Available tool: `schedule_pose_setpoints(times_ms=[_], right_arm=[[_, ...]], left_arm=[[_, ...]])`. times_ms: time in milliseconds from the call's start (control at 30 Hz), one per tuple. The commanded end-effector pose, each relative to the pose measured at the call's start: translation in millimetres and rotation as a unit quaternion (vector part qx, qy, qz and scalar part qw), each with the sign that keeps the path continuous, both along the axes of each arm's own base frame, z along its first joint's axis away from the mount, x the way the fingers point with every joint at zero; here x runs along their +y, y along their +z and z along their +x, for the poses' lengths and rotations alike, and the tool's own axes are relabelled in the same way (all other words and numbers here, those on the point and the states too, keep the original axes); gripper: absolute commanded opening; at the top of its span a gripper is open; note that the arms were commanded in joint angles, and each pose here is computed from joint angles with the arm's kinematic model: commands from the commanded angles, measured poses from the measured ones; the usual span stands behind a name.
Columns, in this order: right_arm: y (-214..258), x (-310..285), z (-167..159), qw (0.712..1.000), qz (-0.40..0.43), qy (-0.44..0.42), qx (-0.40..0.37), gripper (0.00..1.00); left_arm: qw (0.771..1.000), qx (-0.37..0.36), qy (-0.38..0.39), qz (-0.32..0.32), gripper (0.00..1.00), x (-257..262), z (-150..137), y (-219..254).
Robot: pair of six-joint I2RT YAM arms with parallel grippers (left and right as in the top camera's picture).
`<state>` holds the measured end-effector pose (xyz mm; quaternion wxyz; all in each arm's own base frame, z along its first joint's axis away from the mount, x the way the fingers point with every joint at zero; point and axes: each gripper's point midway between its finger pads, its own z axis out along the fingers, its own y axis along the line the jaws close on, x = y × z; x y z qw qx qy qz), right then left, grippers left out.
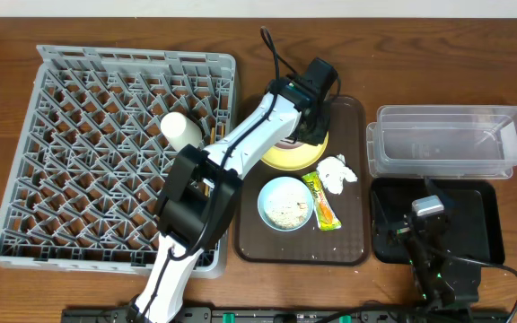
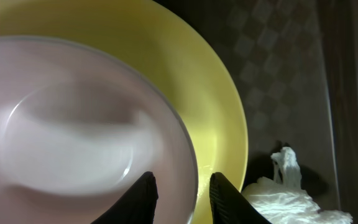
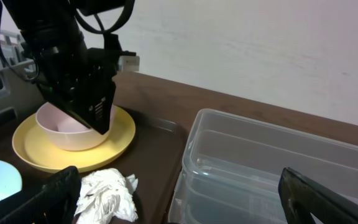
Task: Sort waste into correct bins and load items into the dishwasher
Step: 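Grasp the pink bowl rim with the left gripper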
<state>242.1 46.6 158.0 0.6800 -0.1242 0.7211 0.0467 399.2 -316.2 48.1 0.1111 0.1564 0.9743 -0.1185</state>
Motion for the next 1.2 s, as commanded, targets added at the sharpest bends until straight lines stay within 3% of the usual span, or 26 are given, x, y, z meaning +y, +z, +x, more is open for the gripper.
schedule_pose_setpoints(times_ms=[0,500,600,733,867,1167], right_arm=[[-1,1,0,1.000,-0.002,0.001,0.001,0.99],[-1,0,0,1.000,-0.002,0.001,0.001,0.99],[-1,0,0,1.000,-0.002,0.001,0.001,0.99],[-1,1,0,1.000,-0.002,0.001,0.001,0.99],[-1,0,0,1.000,-0.002,0.001,0.001,0.99],[-1,0,0,1.000,-0.002,0.001,0.001,0.99]], left_arm=[[1.000,-0.003,0.001,0.011,0.28,0,2,-5],[0.998,-0.009,0.012,0.060,0.26,20,-1,-22],[0.998,-0.009,0.012,0.060,0.08,20,-1,-22],[0.998,-0.020,0.014,0.051,0.08,17,5,-12],[0.998,-0.046,0.016,0.031,0.08,13,10,25],[0.985,-0.157,0.044,-0.063,0.08,39,11,175]])
